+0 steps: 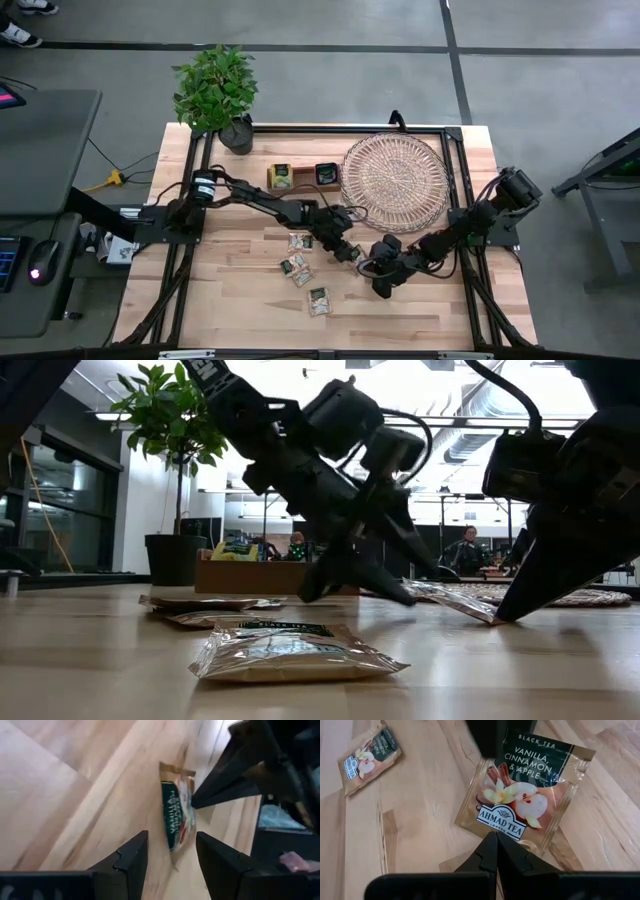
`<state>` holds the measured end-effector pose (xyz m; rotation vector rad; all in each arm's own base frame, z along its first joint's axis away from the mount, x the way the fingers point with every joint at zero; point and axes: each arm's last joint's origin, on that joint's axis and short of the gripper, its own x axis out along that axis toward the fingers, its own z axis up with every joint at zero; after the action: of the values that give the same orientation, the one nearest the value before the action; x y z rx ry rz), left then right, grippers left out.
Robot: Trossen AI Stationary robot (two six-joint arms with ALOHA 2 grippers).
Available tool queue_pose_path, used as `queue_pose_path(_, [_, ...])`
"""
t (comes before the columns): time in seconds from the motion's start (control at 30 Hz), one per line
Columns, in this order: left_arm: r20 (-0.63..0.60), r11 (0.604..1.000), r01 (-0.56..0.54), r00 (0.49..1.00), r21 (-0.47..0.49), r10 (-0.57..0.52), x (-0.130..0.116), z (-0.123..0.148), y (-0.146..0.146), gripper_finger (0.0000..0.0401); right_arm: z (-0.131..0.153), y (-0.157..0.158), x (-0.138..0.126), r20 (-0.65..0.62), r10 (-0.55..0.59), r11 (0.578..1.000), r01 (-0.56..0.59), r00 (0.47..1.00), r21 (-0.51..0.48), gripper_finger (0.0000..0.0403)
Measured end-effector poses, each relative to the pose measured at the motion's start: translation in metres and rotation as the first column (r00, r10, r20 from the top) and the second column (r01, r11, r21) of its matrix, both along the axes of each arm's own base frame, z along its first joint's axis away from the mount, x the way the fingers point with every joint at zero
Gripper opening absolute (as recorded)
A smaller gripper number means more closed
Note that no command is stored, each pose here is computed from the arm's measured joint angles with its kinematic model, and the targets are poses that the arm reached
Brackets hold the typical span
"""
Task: Pick & Place Tea
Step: Put the brown tea bag into the middle section of the wooden organizer
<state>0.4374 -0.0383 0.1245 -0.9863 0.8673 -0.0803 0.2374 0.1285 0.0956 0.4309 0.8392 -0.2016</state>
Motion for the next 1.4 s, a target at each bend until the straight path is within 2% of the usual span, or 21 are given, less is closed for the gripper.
queue_pose_path(0.13, [0.003,1.000,-0.020,1.000,0.020,0.020,0.009,-0.009,-0.003,0.0163,0.001,-0.002,0.003,0.008,0.003,1.000,-0.003,1.000,0.008,0.0000])
queue_pose_path(0.27, [0.010,1.000,0.017,1.000,-0.012,-0.017,0.016,-0.002,-0.003,0.0163,0.001,-0.003,0.003,0.009,0.001,1.000,-0.001,1.000,0.011,0.0000])
queue_pose_path(0.4, [0.007,1.000,0.011,1.000,-0.005,-0.011,0.019,0.001,-0.003,0.0151,0.001,-0.002,0.003,0.009,0.002,1.000,-0.002,1.000,0.011,0.0000])
queue_pose_path(0.5, [0.003,1.000,0.004,1.000,-0.006,-0.004,0.019,0.000,0.000,0.0116,0.001,-0.002,0.003,0.006,0.002,1.000,-0.002,1.000,0.015,0.0000])
queue_pose_path(0.7, [-0.031,0.999,0.035,0.999,-0.033,-0.036,0.017,-0.001,-0.001,0.0011,0.001,-0.002,0.003,0.007,0.004,1.000,-0.004,1.000,0.013,0.0000])
queue_pose_path(1.07, [-0.028,0.999,0.041,0.999,-0.034,-0.042,0.017,-0.001,-0.001,0.0002,0.011,-0.002,0.003,0.047,0.047,0.999,-0.048,0.998,0.020,0.0003])
queue_pose_path(1.4, [-0.013,0.997,0.071,0.997,-0.016,-0.071,0.016,0.000,0.000,0.0001,0.054,-0.013,-0.004,0.136,0.063,0.997,-0.069,0.989,0.042,0.0050])
